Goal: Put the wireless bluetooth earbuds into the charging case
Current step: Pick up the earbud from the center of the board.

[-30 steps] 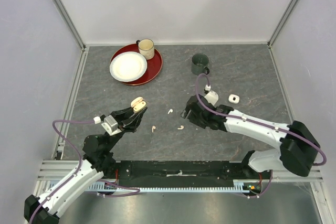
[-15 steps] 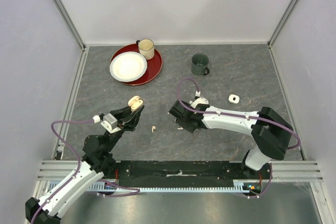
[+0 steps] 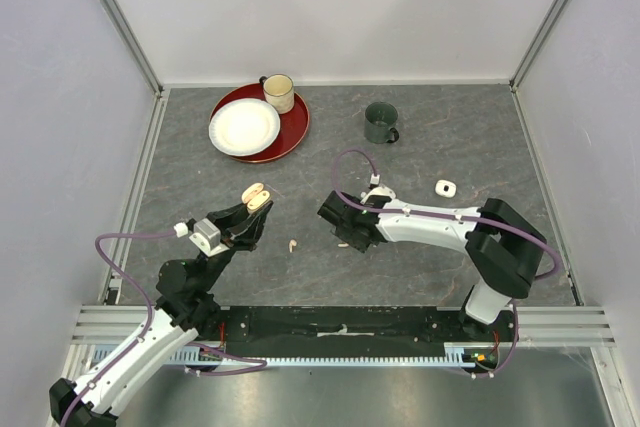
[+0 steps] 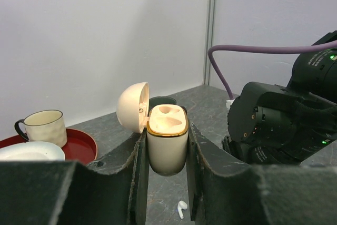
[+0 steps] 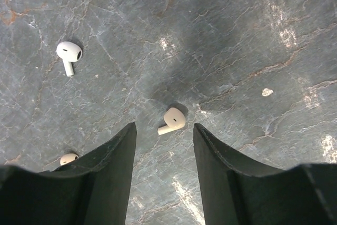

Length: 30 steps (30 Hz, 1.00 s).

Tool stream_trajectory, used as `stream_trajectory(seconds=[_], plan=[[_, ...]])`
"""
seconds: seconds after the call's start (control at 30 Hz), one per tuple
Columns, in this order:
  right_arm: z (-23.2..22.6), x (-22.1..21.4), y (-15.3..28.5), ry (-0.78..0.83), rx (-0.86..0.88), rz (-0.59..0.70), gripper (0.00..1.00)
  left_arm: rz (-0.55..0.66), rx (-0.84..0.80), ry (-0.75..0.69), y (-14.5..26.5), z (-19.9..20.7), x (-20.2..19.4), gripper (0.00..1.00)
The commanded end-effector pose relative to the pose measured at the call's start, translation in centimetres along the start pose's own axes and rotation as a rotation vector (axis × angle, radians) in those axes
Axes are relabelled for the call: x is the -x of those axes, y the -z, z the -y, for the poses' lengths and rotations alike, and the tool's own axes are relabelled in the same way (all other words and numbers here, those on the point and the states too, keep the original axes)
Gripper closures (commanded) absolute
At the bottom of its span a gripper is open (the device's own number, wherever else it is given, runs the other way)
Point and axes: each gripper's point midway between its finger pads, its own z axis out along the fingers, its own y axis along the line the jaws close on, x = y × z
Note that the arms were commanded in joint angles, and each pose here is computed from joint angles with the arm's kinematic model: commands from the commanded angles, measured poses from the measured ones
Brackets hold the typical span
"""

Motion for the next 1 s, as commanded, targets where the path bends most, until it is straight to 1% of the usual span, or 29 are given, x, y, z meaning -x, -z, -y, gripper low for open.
stream_trajectory(seconds=[0.0,0.17,0.57,0.77,0.87,0.97], plan=[[-0.9,0.2,0.1,-0.012,0.004,0.016,0.46,0.023,0.009,-0.013,0.1,-0.2,0.2,0.98],[-0.7,0.0,-0.4,-0.016,-0.004,0.011,0.49,0.024,0.012,-0.013,0.2,-0.2,0.3,0.98],[-0.4,-0.7,-1.7,-0.006,-0.026,-0.010,0.53,0.014,0.012,-0.013,0.2,-0.2,-0.1,0.98],[-0.1,-1.2,-2.2,0.003,-0.043,-0.028,0.57,0.009,0.015,-0.014,0.1,-0.3,-0.2,0.98],[0.2,-1.1,-2.4,0.003,-0.047,-0.023,0.62,0.009,0.014,-0.015,0.1,-0.3,-0.2,0.98],[0.4,-1.2,-2.5,0.013,-0.054,-0.022,0.64,0.007,0.017,-0.013,0.1,-0.3,-0.2,0.98]])
